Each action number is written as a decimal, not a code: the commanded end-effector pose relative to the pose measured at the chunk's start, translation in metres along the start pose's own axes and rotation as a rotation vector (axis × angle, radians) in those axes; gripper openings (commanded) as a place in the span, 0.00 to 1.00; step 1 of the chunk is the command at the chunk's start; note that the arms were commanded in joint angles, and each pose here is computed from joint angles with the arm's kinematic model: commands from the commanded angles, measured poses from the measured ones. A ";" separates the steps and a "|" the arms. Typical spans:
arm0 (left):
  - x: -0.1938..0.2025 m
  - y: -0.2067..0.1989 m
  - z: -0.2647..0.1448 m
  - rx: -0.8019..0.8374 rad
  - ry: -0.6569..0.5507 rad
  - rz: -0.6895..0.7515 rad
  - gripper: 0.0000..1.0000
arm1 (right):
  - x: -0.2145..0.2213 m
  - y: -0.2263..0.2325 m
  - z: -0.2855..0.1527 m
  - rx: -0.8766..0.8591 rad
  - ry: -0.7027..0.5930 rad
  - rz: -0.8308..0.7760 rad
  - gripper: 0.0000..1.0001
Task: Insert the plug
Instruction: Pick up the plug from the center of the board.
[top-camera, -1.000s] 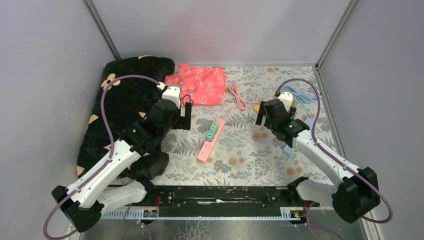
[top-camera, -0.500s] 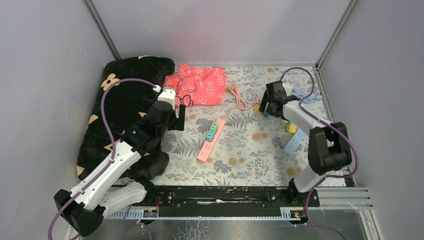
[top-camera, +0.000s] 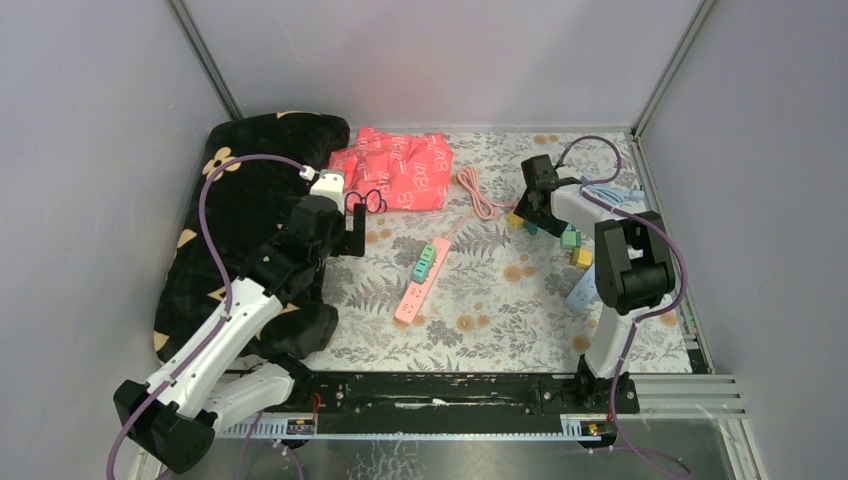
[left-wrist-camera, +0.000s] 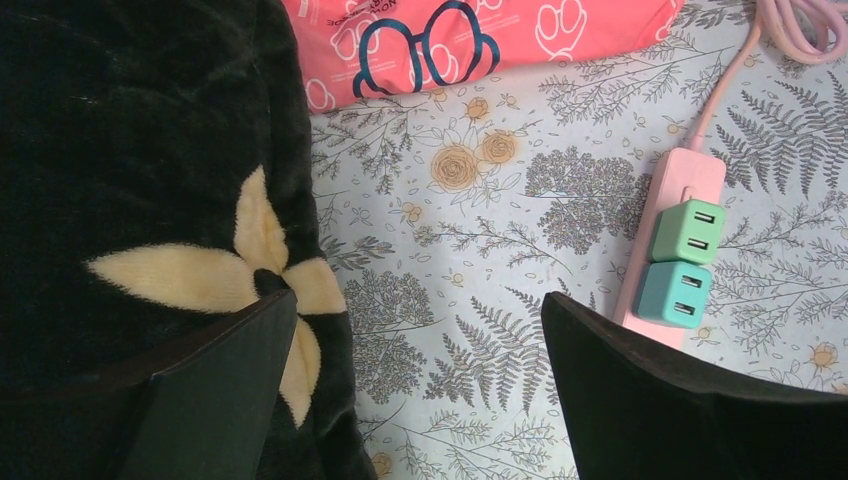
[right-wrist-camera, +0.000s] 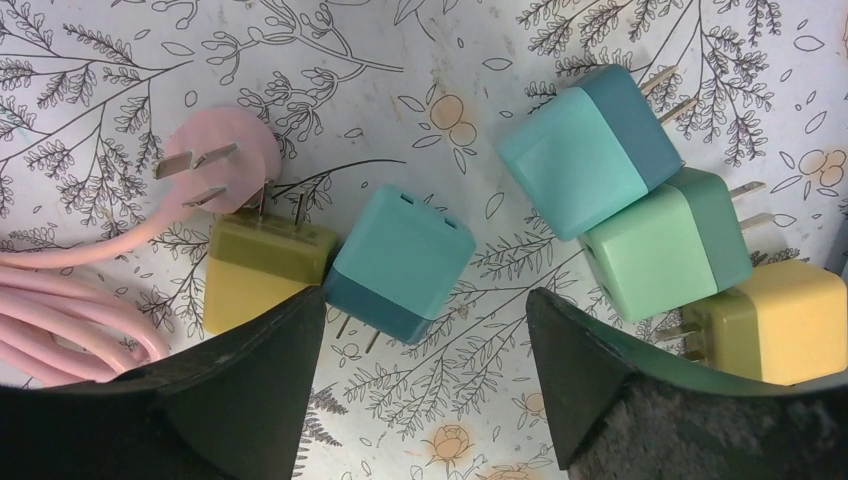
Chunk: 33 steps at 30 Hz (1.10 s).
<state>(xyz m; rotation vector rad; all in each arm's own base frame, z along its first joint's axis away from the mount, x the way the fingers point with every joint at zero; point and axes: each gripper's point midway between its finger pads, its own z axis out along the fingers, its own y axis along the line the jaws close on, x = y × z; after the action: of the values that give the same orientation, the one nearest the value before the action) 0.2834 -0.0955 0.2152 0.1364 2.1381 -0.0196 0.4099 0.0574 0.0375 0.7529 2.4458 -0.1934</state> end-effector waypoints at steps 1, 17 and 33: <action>-0.007 -0.004 0.005 0.021 -0.033 -0.025 1.00 | -0.011 -0.004 0.001 0.026 -0.046 0.064 0.79; -0.005 -0.008 0.007 0.047 -0.018 -0.027 1.00 | -0.007 -0.013 -0.007 -0.037 -0.033 -0.037 0.79; -0.003 -0.010 0.009 0.053 -0.008 -0.025 1.00 | -0.004 -0.003 0.017 -0.140 -0.003 -0.257 0.73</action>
<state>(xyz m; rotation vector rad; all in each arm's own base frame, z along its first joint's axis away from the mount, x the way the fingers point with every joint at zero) 0.2832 -0.1023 0.2095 0.1605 2.1634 -0.0652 0.4103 0.0449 0.0302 0.4534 2.5057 -0.1621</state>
